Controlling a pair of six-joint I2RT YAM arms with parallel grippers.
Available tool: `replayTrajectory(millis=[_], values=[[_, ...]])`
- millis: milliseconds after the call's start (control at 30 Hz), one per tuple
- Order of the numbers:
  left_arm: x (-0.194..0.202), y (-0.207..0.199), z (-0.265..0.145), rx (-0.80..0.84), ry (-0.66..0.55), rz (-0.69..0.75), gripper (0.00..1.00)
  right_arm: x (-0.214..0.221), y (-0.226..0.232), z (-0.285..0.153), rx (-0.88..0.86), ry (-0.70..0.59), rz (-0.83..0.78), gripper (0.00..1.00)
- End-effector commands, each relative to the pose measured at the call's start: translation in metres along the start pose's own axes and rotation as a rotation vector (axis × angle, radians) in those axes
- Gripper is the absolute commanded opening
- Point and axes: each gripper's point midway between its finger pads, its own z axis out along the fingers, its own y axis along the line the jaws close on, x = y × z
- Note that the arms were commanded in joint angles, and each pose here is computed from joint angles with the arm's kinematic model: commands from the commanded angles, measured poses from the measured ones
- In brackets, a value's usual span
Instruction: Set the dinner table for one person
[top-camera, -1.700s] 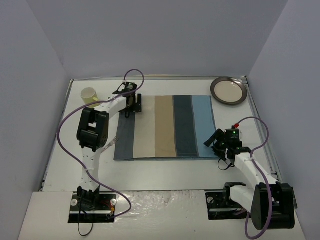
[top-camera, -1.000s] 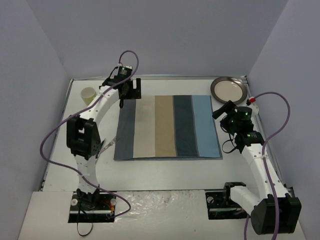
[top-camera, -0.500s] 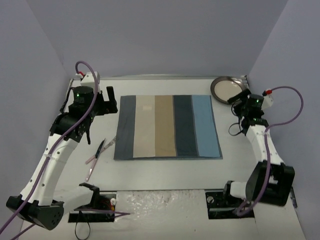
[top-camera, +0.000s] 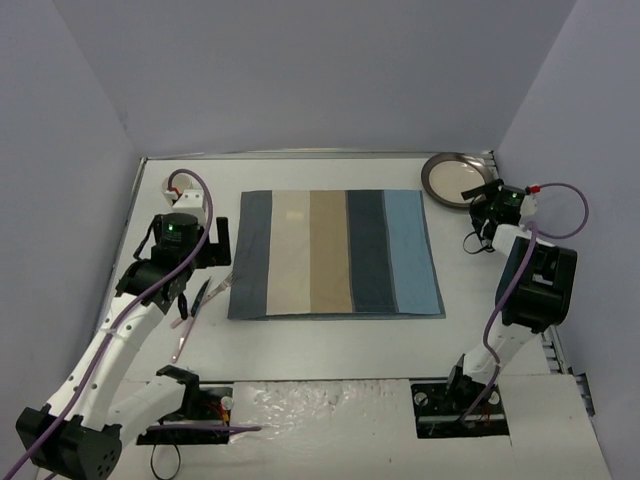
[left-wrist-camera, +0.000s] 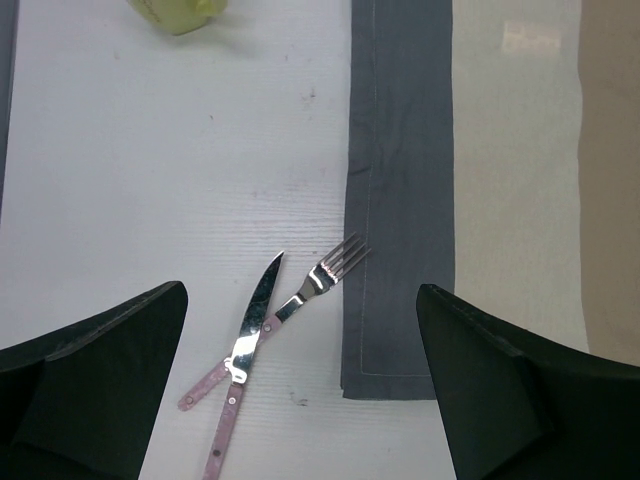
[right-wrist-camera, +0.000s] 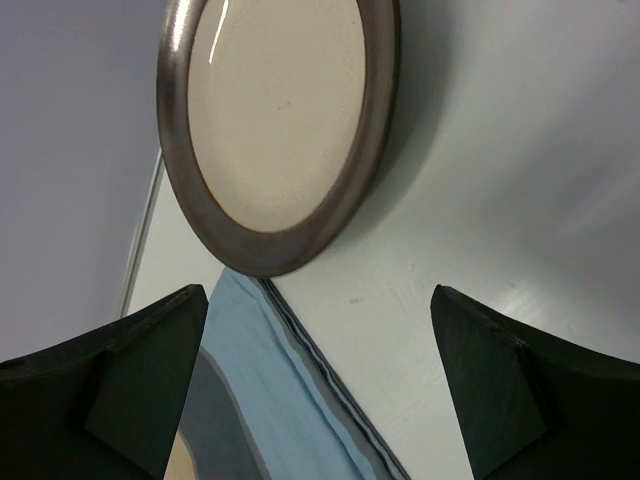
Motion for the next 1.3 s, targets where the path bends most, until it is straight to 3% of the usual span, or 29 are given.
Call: replayTrajectory(millis=[0,300,767,1100,1267], values=[[-0.026,0.014,-0.001,-0.064,-0.099,-0.011,0.97,-0.038,0.053,0.019,-0.182,-0.087,0.028,0.89],[-0.021,0.020,0.004,-0.097,-0.079,-0.008,0.97,-0.030,0.041,0.060,-0.168,-0.058,0.108,0.81],[-0.019,0.022,0.007,-0.113,-0.072,-0.007,0.97,-0.010,0.007,0.091,-0.126,-0.032,0.197,0.58],[-0.019,0.023,0.007,-0.120,-0.072,-0.007,0.97,-0.011,0.011,0.091,-0.187,-0.034,0.275,0.05],[-0.019,0.022,0.008,-0.114,-0.072,-0.007,0.97,-0.021,0.029,0.081,-0.273,-0.051,0.310,0.00]])
